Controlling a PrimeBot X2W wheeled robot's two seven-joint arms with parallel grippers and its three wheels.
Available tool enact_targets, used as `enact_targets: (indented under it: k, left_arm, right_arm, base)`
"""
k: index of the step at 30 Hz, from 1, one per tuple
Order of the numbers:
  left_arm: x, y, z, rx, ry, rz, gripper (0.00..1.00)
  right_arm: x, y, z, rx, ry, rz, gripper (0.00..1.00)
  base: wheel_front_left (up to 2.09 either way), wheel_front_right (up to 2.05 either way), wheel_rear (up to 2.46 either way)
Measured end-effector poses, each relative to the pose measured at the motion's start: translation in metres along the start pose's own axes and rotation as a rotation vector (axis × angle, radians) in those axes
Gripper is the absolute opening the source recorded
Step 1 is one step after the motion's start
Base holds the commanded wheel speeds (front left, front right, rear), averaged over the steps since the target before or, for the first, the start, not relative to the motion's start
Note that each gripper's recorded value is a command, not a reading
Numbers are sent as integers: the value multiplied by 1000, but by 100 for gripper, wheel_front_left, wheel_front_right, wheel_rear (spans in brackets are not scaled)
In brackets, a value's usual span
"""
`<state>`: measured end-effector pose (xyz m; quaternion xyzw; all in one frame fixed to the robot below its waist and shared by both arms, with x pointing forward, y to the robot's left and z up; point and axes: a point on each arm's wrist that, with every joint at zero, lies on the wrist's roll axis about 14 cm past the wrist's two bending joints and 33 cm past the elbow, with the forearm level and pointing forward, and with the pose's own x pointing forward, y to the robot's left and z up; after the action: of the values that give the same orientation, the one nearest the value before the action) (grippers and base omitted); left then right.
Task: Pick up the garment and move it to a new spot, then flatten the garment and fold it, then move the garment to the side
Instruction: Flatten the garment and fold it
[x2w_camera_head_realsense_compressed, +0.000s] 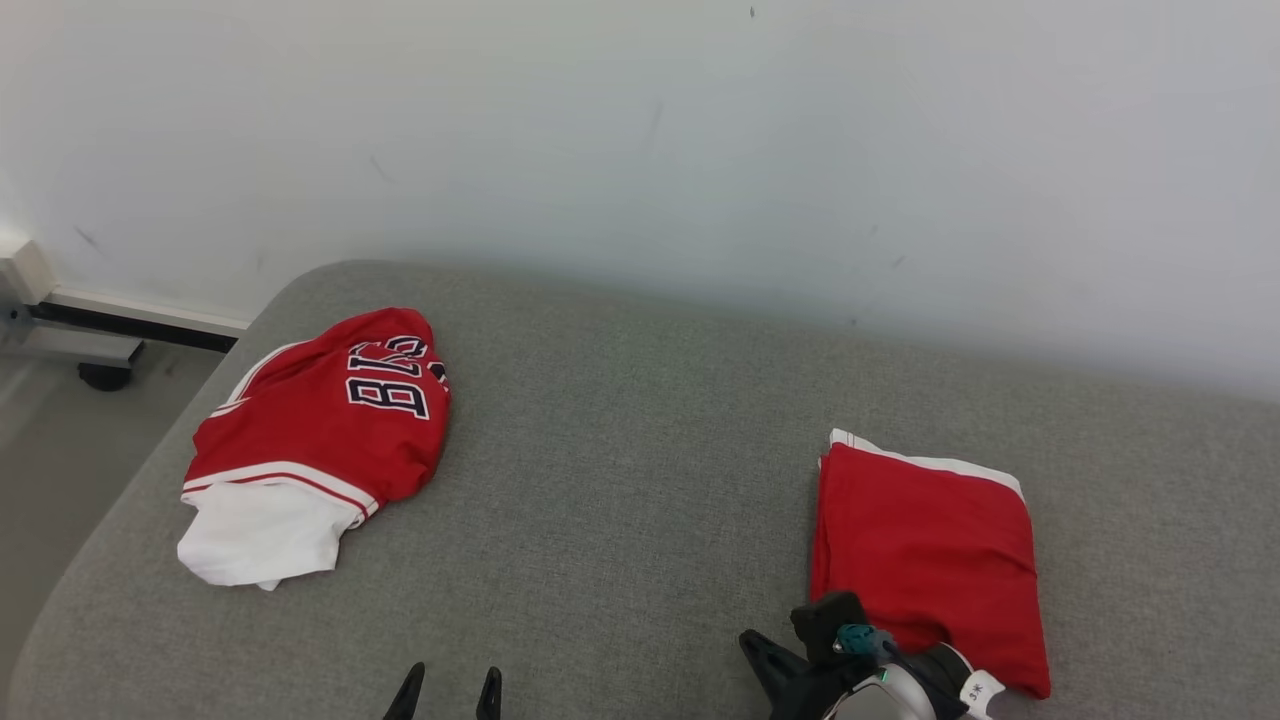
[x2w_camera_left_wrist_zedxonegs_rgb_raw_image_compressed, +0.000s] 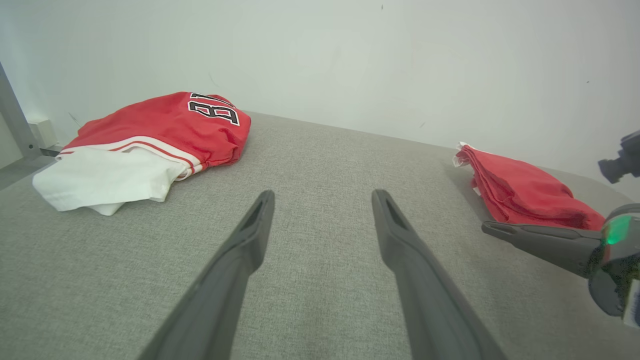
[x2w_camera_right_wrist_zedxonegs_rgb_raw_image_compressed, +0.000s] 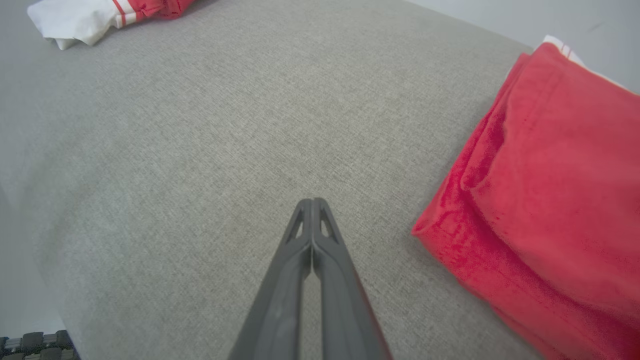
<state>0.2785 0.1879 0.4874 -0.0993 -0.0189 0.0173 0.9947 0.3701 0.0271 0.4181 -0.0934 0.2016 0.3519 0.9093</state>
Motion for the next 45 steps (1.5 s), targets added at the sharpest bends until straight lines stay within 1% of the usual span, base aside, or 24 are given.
enact_targets:
  k: [1,2,3,4,5,8,11,15,16,17,18,19,22,26,31,33,40,43,45]
  left_arm:
    - [0,0,1,0,-2,1,100]
    - [0,0,1,1,-4,0,100]
    - [0,1,1,2,-5,1,100]
    - [0,0,2,3,-7,1,100]
    - [0,1,2,5,-9,5,100]
    - [0,3,3,4,-13,14,100]
    - [5,8,15,8,-49,31,100]
    - [11,13,28,30,-88,38,100]
    - [11,13,28,30,-88,38,100]
    - [14,15,33,43,-105,40,100]
    - [14,16,34,47,-107,41,100]
    - [14,16,34,47,-107,41,100]
    - [20,18,40,51,-123,35,100]
    - [26,9,46,78,-142,-16,100]
    - [33,2,50,75,-155,-64,100]
    - [34,1,44,69,-134,-75,100]
    - [30,16,13,62,-34,-46,100]
    - [22,20,-6,64,25,-35,100]
    - [21,20,-9,62,35,-32,100]
  right_arm:
    - [-1,5,2,6,-9,11,0]
    - [-2,7,5,12,-21,18,3]
    - [-3,8,8,21,-36,18,35]
    - [-5,8,12,33,-53,14,88]
    - [-7,6,16,42,-70,6,100]
    - [-17,-10,27,90,-138,-49,100]
    - [-34,-34,33,137,-211,-137,100]
    - [-69,-70,35,191,-317,-280,100]
    - [-69,-70,35,191,-317,-280,100]
    - [-89,-83,35,221,-371,-342,100]
    - [-99,-87,35,228,-398,-368,100]
    - [-99,-87,35,228,-398,-368,100]
    - [-126,-98,31,246,-449,-440,100]
    - [-151,-103,19,238,-464,-508,100]
    - [-184,-121,3,282,-488,-621,100]
    - [-193,-127,-5,291,-480,-657,100]
    - [-206,-134,-31,311,-420,-720,100]
    - [-208,-139,-37,321,-399,-737,100]
    - [-208,-139,-38,323,-393,-737,100]
  base:
    - [0,0,0]
    - [0,0,0]
    - [0,0,0]
    - [0,0,0]
    - [0,0,0]
    - [0,0,0]
    - [0,0,0]
    - [0,0,0]
    - [0,0,0]
    - [0,0,0]
    - [0,0,0]
    - [0,0,0]
    - [0,0,0]
    - [0,0,0]
    - [0,0,0]
    - [0,0,0]
    - [0,0,0]
    - [0,0,0]
    - [0,0,0]
